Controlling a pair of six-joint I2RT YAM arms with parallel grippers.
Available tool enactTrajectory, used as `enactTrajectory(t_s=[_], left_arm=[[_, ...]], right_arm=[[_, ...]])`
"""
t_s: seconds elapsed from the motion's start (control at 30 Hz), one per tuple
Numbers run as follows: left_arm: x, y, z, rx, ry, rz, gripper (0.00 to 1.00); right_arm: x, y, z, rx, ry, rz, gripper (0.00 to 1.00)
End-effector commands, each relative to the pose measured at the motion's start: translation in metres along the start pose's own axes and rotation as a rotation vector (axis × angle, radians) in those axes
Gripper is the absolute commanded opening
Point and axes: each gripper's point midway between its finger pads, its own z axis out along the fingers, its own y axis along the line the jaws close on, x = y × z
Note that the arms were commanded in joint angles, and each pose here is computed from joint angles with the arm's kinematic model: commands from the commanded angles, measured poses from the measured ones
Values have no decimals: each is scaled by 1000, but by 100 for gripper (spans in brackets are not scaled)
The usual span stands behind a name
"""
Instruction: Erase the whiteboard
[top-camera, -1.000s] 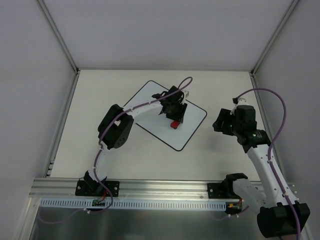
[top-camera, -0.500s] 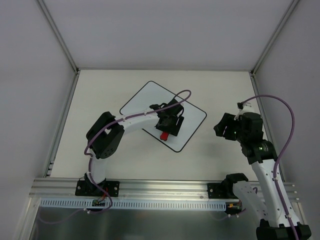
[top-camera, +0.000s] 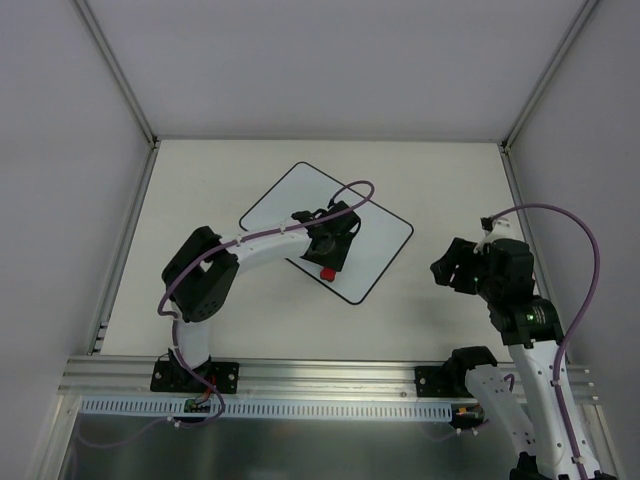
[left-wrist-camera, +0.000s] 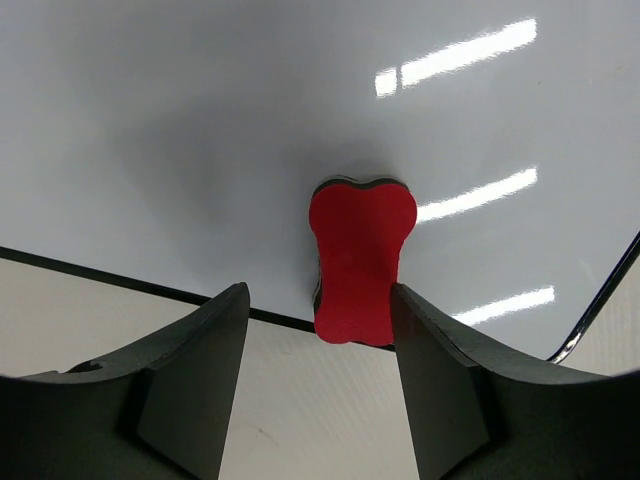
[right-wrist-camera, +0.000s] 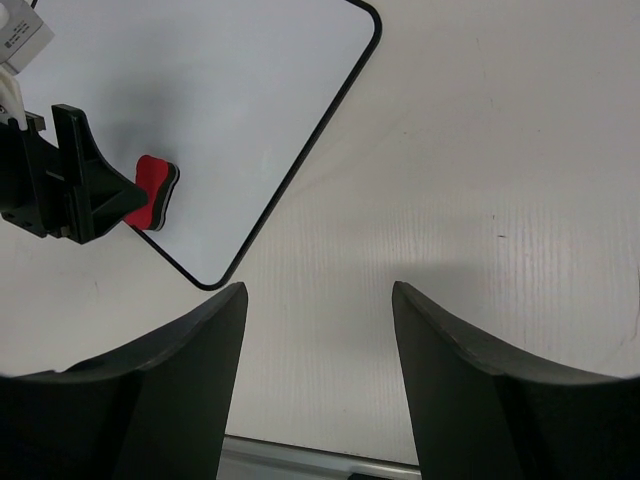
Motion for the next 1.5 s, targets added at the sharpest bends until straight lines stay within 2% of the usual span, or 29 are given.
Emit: enactTrajectory(t_s=[0.0,0.53,0.8,1.03,1.17,1.27,1.47], left_arm=[[-1,2,-1,-12,5,-55,58],[-4,-19,10,51,40,-62,57],[-6,-17,8,30,27,-138,57],[4,-18,23,12,68,-147,45],[0,-10,14,-8,44,-160,27],[-5,13,-2,-33,11,-201,26],[25,125,-21,-187,13,-412,25]], right_arm=[[7,3,-5,-15,33,29,64],[24,-3,-3,-4,59,30,65],[29,-6,0,5,64,39,65],[30,-8,1,12,62,31,65],[28,-7,-1,5,53,27,65],[25,-5,-2,-3,48,19,65],[13,-3,-5,-6,32,-32,65]])
